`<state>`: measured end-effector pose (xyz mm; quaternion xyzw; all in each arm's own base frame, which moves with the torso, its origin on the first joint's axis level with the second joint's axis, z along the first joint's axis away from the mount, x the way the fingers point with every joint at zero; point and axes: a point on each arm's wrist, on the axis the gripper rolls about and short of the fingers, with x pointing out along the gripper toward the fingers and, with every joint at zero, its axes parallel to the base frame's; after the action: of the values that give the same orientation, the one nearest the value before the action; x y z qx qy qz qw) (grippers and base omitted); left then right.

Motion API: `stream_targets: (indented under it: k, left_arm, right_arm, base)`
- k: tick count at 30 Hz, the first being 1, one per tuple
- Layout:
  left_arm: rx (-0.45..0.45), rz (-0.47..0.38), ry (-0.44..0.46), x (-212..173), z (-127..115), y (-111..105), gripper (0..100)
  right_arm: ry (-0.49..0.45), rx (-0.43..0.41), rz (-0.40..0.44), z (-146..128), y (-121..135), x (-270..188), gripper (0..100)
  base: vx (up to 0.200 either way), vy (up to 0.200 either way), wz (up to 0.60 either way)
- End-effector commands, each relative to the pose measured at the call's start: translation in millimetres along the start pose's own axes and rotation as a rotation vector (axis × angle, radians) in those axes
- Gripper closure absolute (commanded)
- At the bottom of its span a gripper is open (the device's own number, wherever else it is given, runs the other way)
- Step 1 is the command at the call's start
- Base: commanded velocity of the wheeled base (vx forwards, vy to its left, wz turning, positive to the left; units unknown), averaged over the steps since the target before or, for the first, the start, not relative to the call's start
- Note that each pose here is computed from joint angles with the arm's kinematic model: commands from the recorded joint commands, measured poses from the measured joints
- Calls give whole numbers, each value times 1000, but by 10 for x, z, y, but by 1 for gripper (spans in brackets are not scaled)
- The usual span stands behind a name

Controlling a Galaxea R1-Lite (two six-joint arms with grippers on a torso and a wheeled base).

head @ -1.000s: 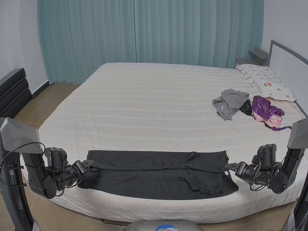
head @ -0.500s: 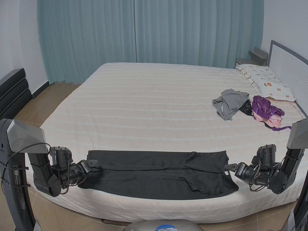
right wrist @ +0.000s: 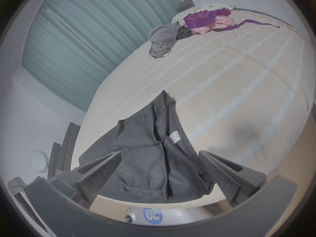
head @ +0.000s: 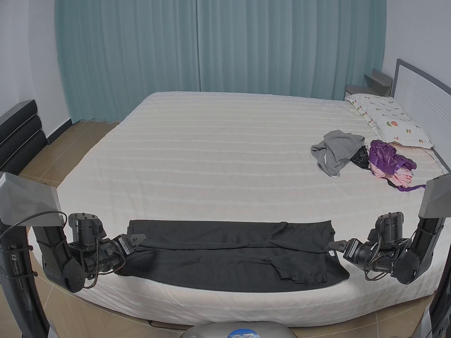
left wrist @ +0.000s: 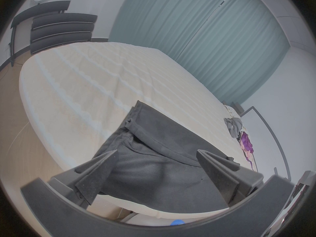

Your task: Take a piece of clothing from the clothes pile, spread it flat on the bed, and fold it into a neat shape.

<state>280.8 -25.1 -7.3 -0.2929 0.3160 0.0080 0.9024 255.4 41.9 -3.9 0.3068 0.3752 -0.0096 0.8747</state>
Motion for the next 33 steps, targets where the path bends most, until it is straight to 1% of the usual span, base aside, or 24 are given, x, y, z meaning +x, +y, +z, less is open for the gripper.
stream_targets:
  k: [1,8,12,17,19,22,23,24,25,26,31,33]
  left_arm:
    - [16,-23,27,35,-82,-84,0]
    - [24,-14,72,220,-210,-77,0]
    - [25,-11,76,311,-229,-68,0]
    - [27,17,36,487,-210,-59,0]
    - [24,15,24,541,-190,-64,0]
    - [-5,6,1,596,-142,-78,0]
    - [-43,7,-22,615,-102,-92,0]
    - [-59,13,-38,627,-77,-94,0]
    - [-59,13,-38,627,-77,-94,0]
    - [-68,32,-59,628,-41,-59,0]
    - [-93,69,-113,643,67,14,0]
    - [-96,72,-119,646,79,19,0]
  right_arm:
    - [14,-2,-6,-31,-10,28,0]
    - [17,-4,-5,-38,-6,31,0]
    - [17,-4,-5,-37,-6,36,0]
    - [20,-5,-6,-43,-6,39,0]
    - [21,-5,-7,-46,-8,41,0]
    - [28,-7,-11,-60,-17,57,0]
    - [31,-6,-14,-67,-24,64,0]
    - [31,-6,-14,-67,-24,64,0]
    - [31,-6,-14,-67,-24,64,0]
    - [31,-6,-14,-67,-24,64,0]
    - [32,-8,-15,-70,-26,62,0]
    - [32,-8,-15,-70,-26,62,0]
  base:
    - [0,0,0]
    - [0,0,0]
    - [0,0,0]
    - [0,0,0]
    - [0,0,0]
    - [0,0,0]
    - [0,0,0]
    - [0,0,0]
    - [0,0,0]
    - [0,0,0]
    - [0,0,0]
    - [0,0,0]
